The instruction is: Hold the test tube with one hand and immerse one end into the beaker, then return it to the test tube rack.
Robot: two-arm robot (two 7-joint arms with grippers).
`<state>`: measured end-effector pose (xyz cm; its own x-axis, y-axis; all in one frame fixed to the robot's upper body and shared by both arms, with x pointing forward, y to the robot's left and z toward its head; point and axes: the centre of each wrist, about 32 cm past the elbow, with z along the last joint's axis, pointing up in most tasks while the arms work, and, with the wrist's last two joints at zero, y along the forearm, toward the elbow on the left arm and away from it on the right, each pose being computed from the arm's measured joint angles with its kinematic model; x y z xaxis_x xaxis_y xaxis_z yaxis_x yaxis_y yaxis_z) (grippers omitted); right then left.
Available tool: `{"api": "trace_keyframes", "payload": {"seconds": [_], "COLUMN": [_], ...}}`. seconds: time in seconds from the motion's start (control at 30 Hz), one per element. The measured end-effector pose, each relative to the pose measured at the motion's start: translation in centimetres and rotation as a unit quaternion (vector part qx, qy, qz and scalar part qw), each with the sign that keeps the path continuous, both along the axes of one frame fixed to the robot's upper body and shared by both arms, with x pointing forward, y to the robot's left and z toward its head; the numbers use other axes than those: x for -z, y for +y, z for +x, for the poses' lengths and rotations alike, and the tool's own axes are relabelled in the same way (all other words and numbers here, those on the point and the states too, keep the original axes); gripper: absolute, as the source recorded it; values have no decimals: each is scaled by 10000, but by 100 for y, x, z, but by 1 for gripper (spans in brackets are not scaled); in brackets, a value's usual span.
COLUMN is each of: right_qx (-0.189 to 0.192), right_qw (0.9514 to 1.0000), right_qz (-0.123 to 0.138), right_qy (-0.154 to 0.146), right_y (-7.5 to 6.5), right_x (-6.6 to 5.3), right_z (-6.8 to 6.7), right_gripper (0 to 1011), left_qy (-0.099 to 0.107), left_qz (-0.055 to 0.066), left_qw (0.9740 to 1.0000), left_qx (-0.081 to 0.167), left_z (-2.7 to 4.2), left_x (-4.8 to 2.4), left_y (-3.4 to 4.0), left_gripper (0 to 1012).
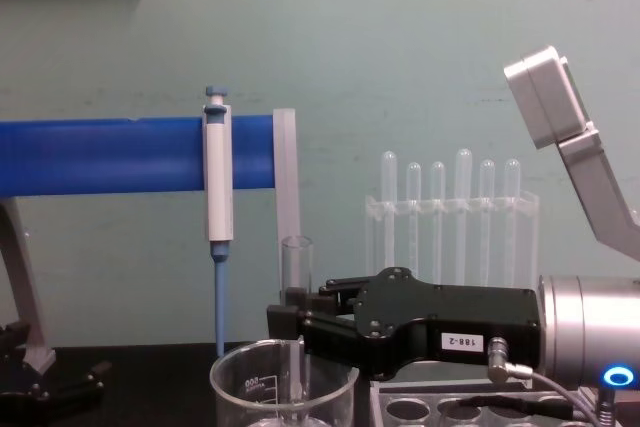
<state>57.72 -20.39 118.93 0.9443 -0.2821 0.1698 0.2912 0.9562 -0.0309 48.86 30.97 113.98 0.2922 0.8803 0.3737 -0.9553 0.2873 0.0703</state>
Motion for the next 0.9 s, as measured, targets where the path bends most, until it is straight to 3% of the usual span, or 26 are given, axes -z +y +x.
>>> {"api": "trace_keyframes", "payload": {"seconds": [0.9], "right_qx": [0], "right_qw": [10000], "right_qz": [0], "right_qy": [0], "right_y": [0], "right_x": [0], "right_z": [0], "right_gripper": [224], "left_qy": [0], "left_qz": [0], "left_qw": [10000], "left_qx": [0], "left_z": [0], "left_x": [0], "left_y": [0], "left_gripper": [1000]}}
